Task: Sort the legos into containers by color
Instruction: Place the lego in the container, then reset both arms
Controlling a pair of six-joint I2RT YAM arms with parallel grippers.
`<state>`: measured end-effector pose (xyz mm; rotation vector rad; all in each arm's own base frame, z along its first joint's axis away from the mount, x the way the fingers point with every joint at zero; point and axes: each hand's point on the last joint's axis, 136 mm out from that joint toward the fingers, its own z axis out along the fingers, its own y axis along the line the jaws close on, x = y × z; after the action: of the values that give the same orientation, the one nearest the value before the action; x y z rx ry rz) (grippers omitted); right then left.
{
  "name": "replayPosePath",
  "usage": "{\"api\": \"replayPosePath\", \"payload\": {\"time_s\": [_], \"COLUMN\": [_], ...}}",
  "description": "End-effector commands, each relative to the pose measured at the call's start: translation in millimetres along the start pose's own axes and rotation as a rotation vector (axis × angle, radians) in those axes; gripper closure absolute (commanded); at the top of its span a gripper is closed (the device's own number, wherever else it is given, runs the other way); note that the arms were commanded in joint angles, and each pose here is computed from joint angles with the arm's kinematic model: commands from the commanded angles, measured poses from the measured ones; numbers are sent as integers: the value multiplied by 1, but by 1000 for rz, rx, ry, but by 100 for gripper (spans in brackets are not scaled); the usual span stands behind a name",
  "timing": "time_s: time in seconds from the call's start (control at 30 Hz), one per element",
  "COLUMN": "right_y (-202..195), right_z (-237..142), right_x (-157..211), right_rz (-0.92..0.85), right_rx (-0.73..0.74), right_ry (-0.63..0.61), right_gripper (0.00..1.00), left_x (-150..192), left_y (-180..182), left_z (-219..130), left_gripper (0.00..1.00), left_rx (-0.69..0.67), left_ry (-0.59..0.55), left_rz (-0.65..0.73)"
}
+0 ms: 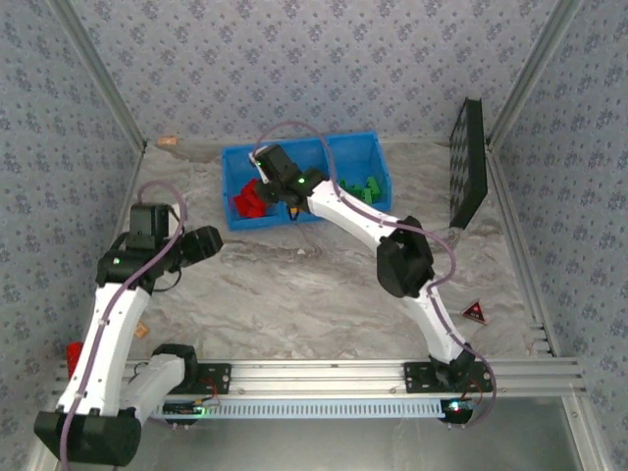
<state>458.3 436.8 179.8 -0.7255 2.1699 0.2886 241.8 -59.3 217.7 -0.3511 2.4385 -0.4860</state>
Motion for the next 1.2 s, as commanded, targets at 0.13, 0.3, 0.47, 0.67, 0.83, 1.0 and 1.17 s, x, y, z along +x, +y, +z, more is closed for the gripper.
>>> {"api": "replayPosePath", "payload": {"time_s": [0.13, 0.3, 0.47, 0.67, 0.83, 1.0, 1.17], "right_y": [8, 12, 12, 11, 13, -2, -48], "right_z": [48, 68, 67, 34, -33, -110, -171], "right_x": [-8, 6, -1, -27, -54, -42, 22], "right_rz": [-71, -79, -86, -128, -190, -215, -87], "right_rx": [-14, -14, -8, 0, -5, 43, 128], "right_ry": [-15, -10, -34, -84, -154, -188, -137], "right_gripper": [68, 62, 52, 43, 34, 22, 18], "left_x": [28, 28, 34, 27, -18, -61, -88], "left_y": [9, 9, 15, 22, 30, 38, 54], "left_z": [-10, -13, -8, 1, -2, -1, 13], "left_gripper": [26, 26, 26, 23, 15, 4, 0], "left_rx": [-7, -9, -30, -66, -159, -241, -326], "left_ry": [46, 48, 64, 34, -126, -295, -353], "left_rz": [-31, -24, -22, -13, 24, 48, 29]}}
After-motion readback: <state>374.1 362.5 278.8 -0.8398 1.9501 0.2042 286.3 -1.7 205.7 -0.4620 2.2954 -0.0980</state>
